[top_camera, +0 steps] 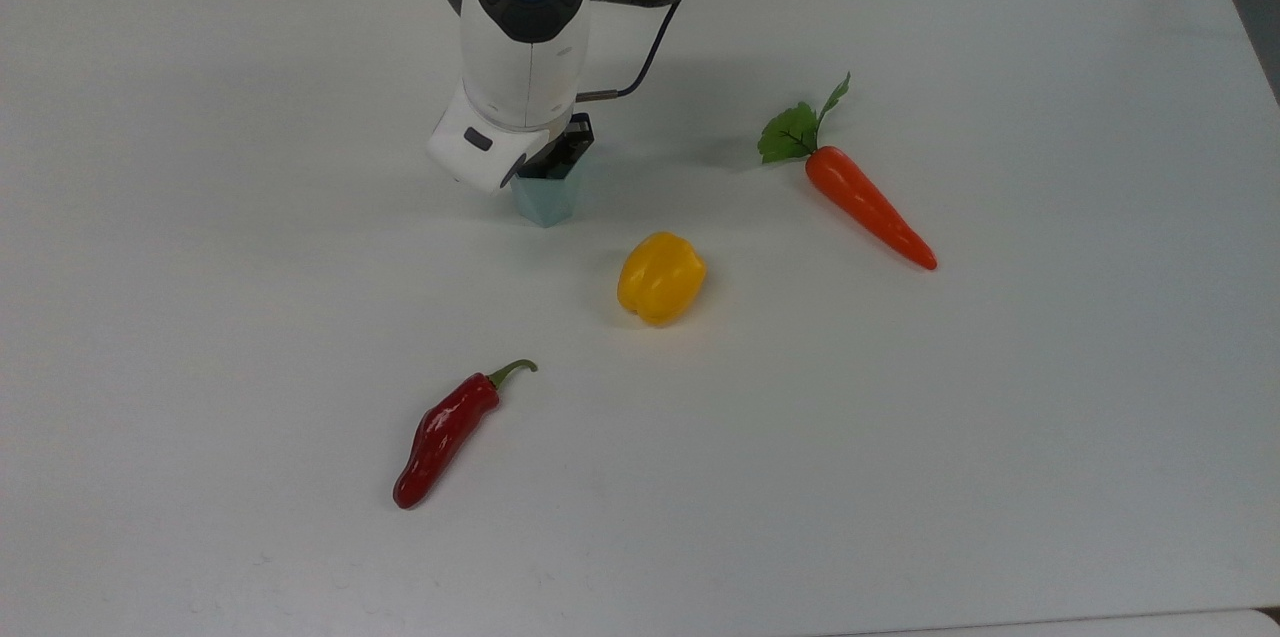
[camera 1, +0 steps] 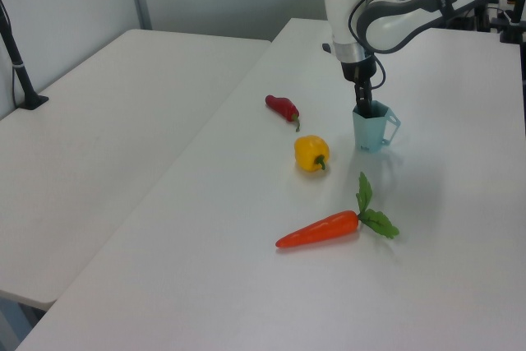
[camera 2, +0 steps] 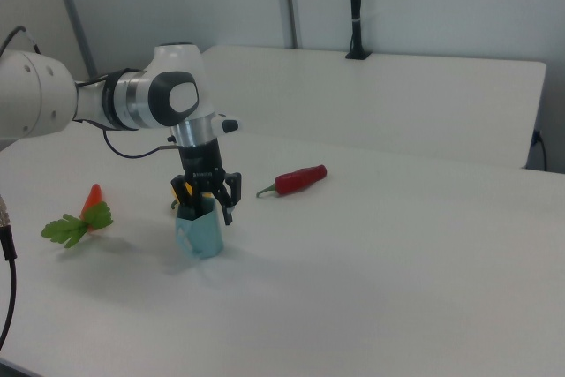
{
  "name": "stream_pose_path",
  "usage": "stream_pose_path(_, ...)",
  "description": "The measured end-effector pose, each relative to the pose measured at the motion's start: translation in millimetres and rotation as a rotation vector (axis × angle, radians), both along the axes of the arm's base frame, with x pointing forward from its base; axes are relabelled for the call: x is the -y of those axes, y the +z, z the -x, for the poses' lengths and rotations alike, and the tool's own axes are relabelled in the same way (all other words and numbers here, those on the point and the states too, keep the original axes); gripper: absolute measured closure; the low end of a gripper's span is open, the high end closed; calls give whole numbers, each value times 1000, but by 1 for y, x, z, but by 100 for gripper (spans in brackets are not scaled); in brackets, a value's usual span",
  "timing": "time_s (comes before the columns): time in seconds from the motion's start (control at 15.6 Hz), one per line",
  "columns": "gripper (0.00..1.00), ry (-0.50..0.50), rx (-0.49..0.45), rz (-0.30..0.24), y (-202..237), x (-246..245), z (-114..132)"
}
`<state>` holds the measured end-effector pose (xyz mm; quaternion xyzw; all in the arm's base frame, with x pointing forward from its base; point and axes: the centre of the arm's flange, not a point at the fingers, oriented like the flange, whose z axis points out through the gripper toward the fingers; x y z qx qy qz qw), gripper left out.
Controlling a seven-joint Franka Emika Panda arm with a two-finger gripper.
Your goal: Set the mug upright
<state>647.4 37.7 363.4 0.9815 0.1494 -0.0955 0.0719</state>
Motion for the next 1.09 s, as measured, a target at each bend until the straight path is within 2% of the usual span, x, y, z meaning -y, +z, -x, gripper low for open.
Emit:
stream_pose_path(0.19, 13, -1, 24, -1, 15, 1, 1)
stream_pose_path(0.32, 0, -13, 63, -1, 39, 4, 2)
stream_pose_path(0.64, 0, -208, 215, 9, 130, 19, 19)
stream_pose_path(0.71, 0, -234, 232, -1, 149, 19, 26)
stream_pose_path(0.9, 0, -330, 252, -88, 201, 25, 53)
stream_pose_path(1.09, 0, -382, 250, -114, 232, 46, 75)
